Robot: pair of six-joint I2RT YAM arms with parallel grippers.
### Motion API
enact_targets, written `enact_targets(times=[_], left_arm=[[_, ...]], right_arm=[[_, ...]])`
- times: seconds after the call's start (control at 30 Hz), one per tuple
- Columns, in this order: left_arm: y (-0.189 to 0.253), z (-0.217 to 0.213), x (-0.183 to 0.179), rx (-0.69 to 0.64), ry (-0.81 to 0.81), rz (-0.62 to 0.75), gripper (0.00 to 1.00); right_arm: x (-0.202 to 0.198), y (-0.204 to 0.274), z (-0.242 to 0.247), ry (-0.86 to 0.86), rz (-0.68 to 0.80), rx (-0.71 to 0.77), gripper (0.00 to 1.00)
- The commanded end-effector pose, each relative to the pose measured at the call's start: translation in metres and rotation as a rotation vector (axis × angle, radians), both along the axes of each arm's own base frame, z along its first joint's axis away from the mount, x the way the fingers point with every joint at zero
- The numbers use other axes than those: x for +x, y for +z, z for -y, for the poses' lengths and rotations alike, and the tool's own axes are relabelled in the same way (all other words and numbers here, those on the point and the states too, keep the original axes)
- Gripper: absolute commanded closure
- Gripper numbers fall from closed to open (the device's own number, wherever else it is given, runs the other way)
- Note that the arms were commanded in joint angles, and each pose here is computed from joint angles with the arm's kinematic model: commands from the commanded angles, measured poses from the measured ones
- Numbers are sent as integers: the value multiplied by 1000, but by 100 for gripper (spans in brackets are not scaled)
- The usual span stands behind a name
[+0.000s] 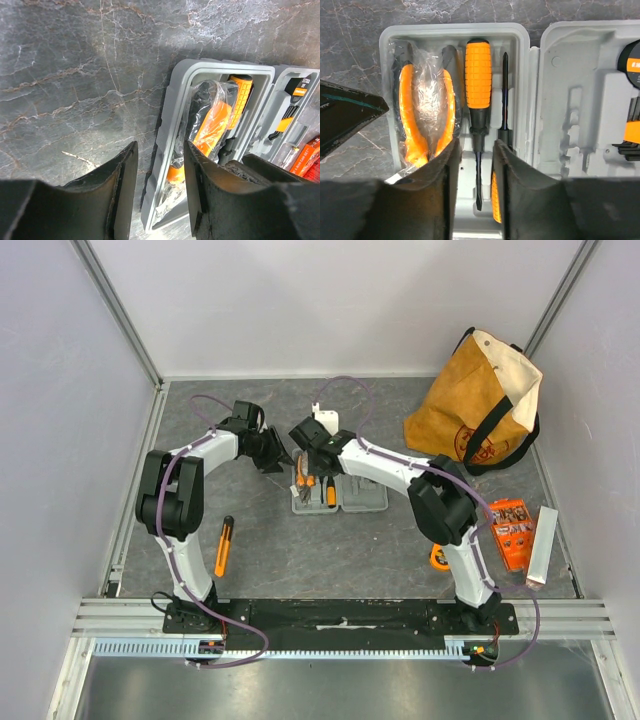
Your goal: Pack the tool kit
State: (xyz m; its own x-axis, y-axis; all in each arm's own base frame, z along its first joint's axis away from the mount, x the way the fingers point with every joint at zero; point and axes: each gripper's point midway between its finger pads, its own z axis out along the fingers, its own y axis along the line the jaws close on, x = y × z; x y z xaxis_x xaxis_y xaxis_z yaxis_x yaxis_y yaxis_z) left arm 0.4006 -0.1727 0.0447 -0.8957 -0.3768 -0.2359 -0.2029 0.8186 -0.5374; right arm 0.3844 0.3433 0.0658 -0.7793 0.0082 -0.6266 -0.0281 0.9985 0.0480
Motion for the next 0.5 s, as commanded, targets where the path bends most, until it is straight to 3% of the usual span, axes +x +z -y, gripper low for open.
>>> enact_targets(times=[0.0, 0.07, 0.2, 0.33, 0.47], left_arm=[[28, 7, 17, -18, -52, 135, 53], [32, 11, 19, -26, -70, 162, 55], [34, 21, 20, -30, -119, 200, 57], [30, 25, 20, -24, -141, 203, 62], [24, 28, 18, -10, -169, 194, 76]], right_arm=[[11, 24, -9, 65, 45, 114, 65], [13, 20, -13, 109, 38, 129, 76], [21, 10, -13, 116, 20, 152, 83], [28, 11, -19, 138, 31, 184, 84], [30, 8, -25, 169, 29, 193, 84]])
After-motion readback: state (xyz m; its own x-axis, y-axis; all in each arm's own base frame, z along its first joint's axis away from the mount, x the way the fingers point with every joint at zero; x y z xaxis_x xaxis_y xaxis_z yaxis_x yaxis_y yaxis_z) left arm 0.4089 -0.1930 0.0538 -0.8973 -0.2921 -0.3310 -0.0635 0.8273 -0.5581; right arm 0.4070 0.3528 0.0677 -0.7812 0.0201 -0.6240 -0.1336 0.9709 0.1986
